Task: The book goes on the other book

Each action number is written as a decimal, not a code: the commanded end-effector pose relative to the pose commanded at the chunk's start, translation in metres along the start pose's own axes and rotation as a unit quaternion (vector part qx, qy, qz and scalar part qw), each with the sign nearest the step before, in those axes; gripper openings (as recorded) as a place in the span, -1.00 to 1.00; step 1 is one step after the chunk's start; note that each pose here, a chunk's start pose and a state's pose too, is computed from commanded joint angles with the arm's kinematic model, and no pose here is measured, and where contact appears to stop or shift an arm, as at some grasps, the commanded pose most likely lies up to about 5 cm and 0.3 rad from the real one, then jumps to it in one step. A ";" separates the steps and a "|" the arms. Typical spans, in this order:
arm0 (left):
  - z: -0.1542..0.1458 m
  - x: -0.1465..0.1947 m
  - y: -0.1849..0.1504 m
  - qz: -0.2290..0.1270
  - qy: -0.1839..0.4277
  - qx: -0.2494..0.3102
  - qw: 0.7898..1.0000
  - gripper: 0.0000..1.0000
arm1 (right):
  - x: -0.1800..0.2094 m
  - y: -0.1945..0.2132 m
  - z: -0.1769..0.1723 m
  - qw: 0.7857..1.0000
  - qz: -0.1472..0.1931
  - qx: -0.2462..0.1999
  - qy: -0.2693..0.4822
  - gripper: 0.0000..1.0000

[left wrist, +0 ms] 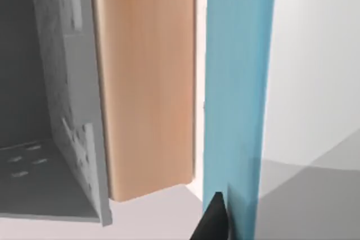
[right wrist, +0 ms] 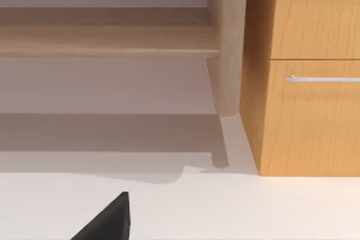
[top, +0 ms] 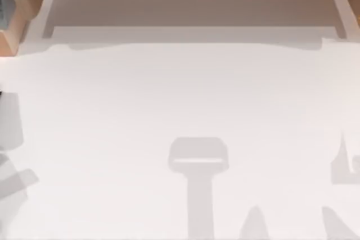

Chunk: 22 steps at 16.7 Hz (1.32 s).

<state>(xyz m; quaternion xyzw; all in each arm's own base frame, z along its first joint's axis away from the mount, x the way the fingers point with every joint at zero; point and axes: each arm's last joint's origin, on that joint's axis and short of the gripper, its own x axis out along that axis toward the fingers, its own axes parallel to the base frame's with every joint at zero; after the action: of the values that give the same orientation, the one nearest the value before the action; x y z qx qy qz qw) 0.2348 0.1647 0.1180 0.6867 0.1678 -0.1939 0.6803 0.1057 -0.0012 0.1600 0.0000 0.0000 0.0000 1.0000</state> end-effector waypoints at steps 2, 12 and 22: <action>0.000 0.002 0.000 -0.001 0.000 -0.001 1.000 -1.00 | 0.000 0.000 0.000 1.000 0.000 0.000 0.000 1.00; -0.001 0.005 -0.001 -0.001 0.001 -0.002 1.000 -0.25 | 0.000 0.000 0.000 1.000 0.000 0.000 0.000 1.00; -0.001 0.005 -0.001 -0.001 0.001 -0.002 1.000 1.00 | 0.000 0.000 0.000 1.000 0.000 0.000 0.000 1.00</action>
<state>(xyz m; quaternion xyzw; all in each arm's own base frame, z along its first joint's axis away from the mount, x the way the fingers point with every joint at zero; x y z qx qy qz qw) 0.2386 0.1652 0.1150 0.6852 0.1694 -0.1941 0.6813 0.1057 -0.0012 0.1600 0.0000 0.0000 0.0000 1.0000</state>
